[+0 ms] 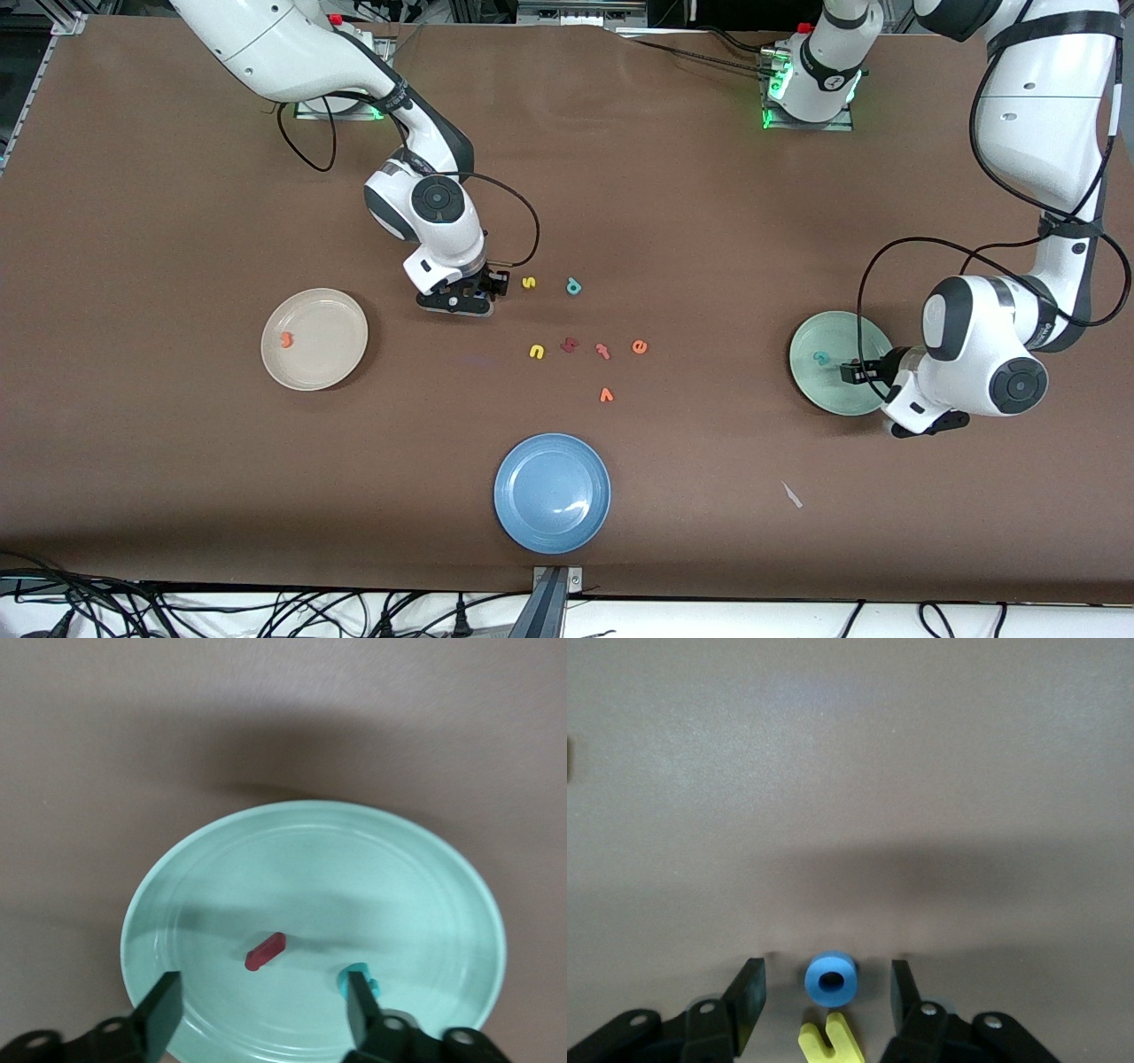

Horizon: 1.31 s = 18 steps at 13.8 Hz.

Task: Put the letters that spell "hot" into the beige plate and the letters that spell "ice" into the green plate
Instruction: 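Carry the blue o to the beige plate while the left gripper grasps the e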

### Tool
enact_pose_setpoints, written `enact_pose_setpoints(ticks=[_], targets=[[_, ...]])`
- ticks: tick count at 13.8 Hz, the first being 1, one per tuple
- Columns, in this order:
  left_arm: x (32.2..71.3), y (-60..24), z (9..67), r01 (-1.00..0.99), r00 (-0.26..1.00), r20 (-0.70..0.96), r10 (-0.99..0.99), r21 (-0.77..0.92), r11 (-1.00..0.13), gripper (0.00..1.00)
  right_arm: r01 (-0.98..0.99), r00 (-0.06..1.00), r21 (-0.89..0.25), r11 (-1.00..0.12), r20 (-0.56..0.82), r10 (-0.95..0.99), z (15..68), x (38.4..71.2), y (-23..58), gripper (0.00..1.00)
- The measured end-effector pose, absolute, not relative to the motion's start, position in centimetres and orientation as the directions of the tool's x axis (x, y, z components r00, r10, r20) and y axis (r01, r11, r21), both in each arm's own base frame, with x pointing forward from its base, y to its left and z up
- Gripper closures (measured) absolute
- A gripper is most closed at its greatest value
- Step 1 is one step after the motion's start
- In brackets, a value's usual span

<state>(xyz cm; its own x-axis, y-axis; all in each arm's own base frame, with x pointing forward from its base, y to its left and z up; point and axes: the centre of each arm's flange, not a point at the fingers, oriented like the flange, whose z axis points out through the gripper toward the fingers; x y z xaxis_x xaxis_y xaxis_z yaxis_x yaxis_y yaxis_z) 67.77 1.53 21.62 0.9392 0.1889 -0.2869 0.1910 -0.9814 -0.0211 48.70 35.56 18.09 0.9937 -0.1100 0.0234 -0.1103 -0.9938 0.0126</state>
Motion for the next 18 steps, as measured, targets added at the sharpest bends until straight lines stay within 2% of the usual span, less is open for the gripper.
enact_pose_setpoints(ticks=[1, 2, 6, 8, 10, 12, 13, 14, 15, 18], targets=[[68.1, 0.8, 22.5, 0.191, 0.944, -0.271, 0.188, -0.015, -0.982, 0.04, -0.109, 0.994, 0.011, -0.994, 0.022, -0.109, 17.9, 48.6, 35.6, 0.43], [68.5, -0.5, 23.6, 0.202, 0.946, -0.256, 0.199, -0.012, -0.979, 0.00, -0.107, 0.994, 0.011, -0.994, 0.020, -0.107, 17.8, 48.5, 35.5, 0.48], [68.2, -10.3, 26.5, 0.326, 0.919, -0.241, 0.313, 0.015, -0.945, 0.00, -0.098, 0.995, 0.013, -0.995, 0.022, -0.098, 17.5, 48.2, 35.5, 0.50], [67.5, -15.9, 27.0, 0.388, 0.901, -0.225, 0.372, 0.033, -0.921, 0.01, -0.097, 0.995, 0.012, -0.995, 0.022, -0.097, 17.5, 48.2, 35.5, 0.55], [66.5, -21.7, 26.5, 0.425, 0.892, -0.193, 0.408, 0.049, -0.904, 0.01, -0.096, 0.995, 0.009, -0.995, 0.025, -0.096, 17.6, 48.2, 35.6, 0.74], [64.9, -27.1, 24.7, 0.447, 0.886, -0.173, 0.430, 0.068, -0.892, 0.04, -0.095, 0.995, 0.009, -0.995, 0.026, -0.095, 17.6, 48.2, 35.6, 0.74], [64.1, -29.2, 23.6, 0.451, 0.884, -0.172, 0.434, 0.073, -0.890, 0.10, -0.094, 0.995, 0.009, -0.996, 0.027, -0.094, 17.6, 48.2, 35.6, 0.74], [63.4, -30.9, 22.4, 0.457, 0.882, -0.173, 0.439, 0.076, -0.886, 0.10, -0.090, 0.995, 0.010, -0.996, 0.032, -0.090, 17.7, 48.3, 35.6, 0.74], [62.7, -32.2, 21.2, 0.461, 0.879, -0.176, 0.443, 0.077, -0.884, 0.15, -0.081, 0.996, 0.012, -0.997, 0.042, -0.080, 18.1, 48.7, 35.4, 0.74], [61.2, -34.5, 18.2, 0.471, 0.871, -0.195, 0.452, 0.063, -0.880, 0.22, -0.003, 0.998, 0.082, -0.997, 0.059, 0.002, 21.3, 51.0, 32.3, 0.74]])
